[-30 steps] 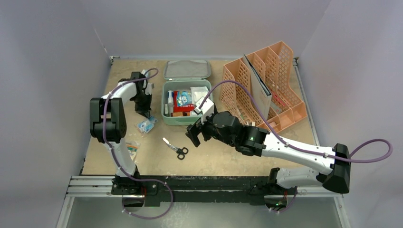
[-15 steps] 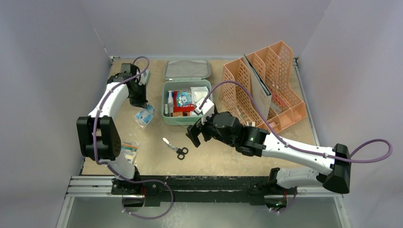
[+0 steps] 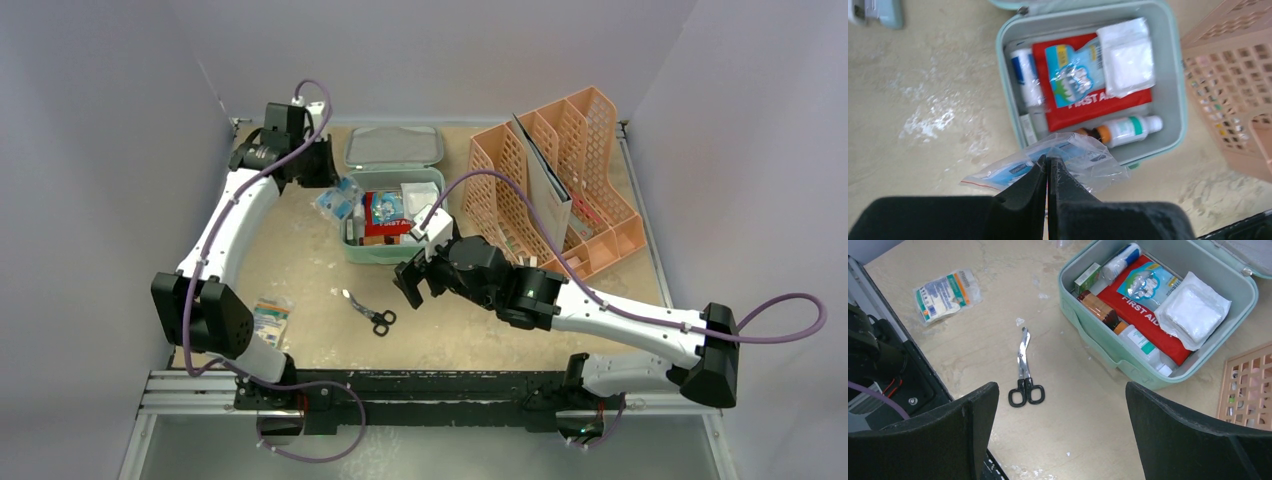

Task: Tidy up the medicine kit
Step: Place the medical item at the medicine box.

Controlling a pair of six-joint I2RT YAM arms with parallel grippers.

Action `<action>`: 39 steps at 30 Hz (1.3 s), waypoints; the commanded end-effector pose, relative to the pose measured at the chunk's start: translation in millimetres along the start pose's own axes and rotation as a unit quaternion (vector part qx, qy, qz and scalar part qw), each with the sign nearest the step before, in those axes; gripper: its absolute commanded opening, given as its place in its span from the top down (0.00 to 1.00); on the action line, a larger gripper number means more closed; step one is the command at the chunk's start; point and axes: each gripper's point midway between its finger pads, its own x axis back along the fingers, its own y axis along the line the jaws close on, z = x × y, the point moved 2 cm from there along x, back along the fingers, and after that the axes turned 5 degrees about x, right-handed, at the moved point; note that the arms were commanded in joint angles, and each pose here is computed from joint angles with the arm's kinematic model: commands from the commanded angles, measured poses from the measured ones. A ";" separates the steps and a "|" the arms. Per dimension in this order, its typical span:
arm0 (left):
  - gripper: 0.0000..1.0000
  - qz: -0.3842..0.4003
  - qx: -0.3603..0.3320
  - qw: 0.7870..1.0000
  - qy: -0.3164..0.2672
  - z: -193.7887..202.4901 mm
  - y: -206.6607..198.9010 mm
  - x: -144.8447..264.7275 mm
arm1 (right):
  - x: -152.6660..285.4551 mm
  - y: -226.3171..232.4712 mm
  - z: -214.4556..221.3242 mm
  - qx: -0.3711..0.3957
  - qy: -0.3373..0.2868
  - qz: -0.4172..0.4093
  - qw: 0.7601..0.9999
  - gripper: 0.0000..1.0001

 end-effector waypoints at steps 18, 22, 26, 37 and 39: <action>1.00 -0.023 0.206 0.977 -0.047 -19.0 -58.9 -106.1 | 12.0 -14.7 -12.9 0.008 -0.026 0.035 0.999 0.01; 1.00 -0.021 0.266 0.963 -0.046 -7.7 -57.4 -127.8 | 11.5 -14.1 -14.2 0.008 -0.027 0.033 0.999 0.01; 1.00 -0.035 0.280 0.958 -0.046 -2.6 -55.1 -141.2 | 12.1 -14.9 -13.9 0.011 -0.026 0.035 0.999 0.01; 1.00 -0.069 0.313 0.945 -0.066 2.1 -41.0 -158.0 | 12.7 -15.4 -14.2 0.014 -0.027 0.035 0.999 0.01; 1.00 -0.070 0.319 0.943 -0.065 2.4 -41.0 -160.6 | 13.0 -15.4 -14.6 0.015 -0.027 0.035 0.999 0.01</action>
